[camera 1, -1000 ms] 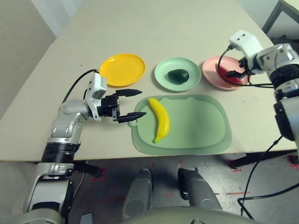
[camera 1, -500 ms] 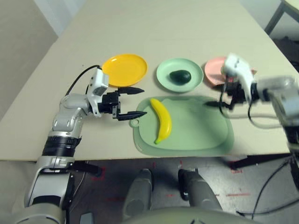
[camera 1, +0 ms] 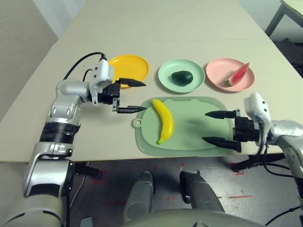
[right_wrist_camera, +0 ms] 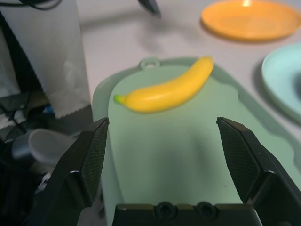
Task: Place the fruits into color-matched plates.
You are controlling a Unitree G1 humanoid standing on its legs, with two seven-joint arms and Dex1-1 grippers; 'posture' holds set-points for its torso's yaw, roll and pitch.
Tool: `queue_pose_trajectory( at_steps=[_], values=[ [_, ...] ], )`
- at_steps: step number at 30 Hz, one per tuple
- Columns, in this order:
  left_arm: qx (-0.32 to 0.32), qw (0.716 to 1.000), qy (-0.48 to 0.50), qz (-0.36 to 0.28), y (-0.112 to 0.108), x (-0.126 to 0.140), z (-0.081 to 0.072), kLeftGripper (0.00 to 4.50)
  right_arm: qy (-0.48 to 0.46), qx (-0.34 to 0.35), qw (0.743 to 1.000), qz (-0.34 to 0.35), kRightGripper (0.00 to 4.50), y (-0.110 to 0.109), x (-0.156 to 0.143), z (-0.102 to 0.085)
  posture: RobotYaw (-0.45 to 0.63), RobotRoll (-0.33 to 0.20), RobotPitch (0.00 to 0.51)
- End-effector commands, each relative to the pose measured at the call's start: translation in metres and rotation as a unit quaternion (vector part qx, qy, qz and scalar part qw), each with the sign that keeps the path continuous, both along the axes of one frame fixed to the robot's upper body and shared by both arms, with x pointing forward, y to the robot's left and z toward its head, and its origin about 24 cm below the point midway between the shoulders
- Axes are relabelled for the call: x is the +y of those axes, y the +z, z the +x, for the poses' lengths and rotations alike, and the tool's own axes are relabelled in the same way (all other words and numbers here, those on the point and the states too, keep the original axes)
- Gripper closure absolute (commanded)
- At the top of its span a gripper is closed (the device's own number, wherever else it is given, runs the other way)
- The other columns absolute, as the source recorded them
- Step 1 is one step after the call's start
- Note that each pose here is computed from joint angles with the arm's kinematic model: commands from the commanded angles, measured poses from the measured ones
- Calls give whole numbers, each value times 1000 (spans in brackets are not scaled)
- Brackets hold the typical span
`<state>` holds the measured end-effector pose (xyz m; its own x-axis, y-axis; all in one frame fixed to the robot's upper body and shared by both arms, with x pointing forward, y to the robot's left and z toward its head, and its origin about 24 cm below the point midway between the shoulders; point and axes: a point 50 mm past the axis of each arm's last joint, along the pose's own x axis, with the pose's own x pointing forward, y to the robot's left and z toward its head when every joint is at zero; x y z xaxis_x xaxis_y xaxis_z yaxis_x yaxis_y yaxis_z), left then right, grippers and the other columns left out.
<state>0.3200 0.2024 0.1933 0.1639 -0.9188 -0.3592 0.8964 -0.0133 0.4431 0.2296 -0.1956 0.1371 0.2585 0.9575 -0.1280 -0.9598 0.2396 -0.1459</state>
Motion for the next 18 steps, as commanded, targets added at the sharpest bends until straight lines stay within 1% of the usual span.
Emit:
queue_pose_trajectory(
  at_steps=[1,3,5,9,12,14,18],
  values=[
    [-12,998,-28,46,-2,-10,3,0,-17,-25,999,29,25,-4,-1,-1,-35,0,188],
    [-23,997,-53,52,3,-22,5,0,-27,-30,998,39,25,-5,0,0,-34,0,187],
    [-36,992,-90,83,4,-34,6,0,-42,-34,997,50,25,-5,0,2,-38,0,187],
    [-54,980,-144,127,1,-54,11,0,-60,-42,996,54,25,-5,-3,7,-65,0,185],
    [-60,970,-177,154,-5,-66,15,0,-63,-42,996,55,25,-7,-3,6,-84,0,185],
    [-51,966,-198,157,-10,-75,16,0,-68,-41,995,55,25,-8,-3,4,-96,0,183],
    [-34,955,-231,185,-26,-87,16,0,-84,-39,994,59,25,-10,-3,1,-126,0,179]
  ],
)
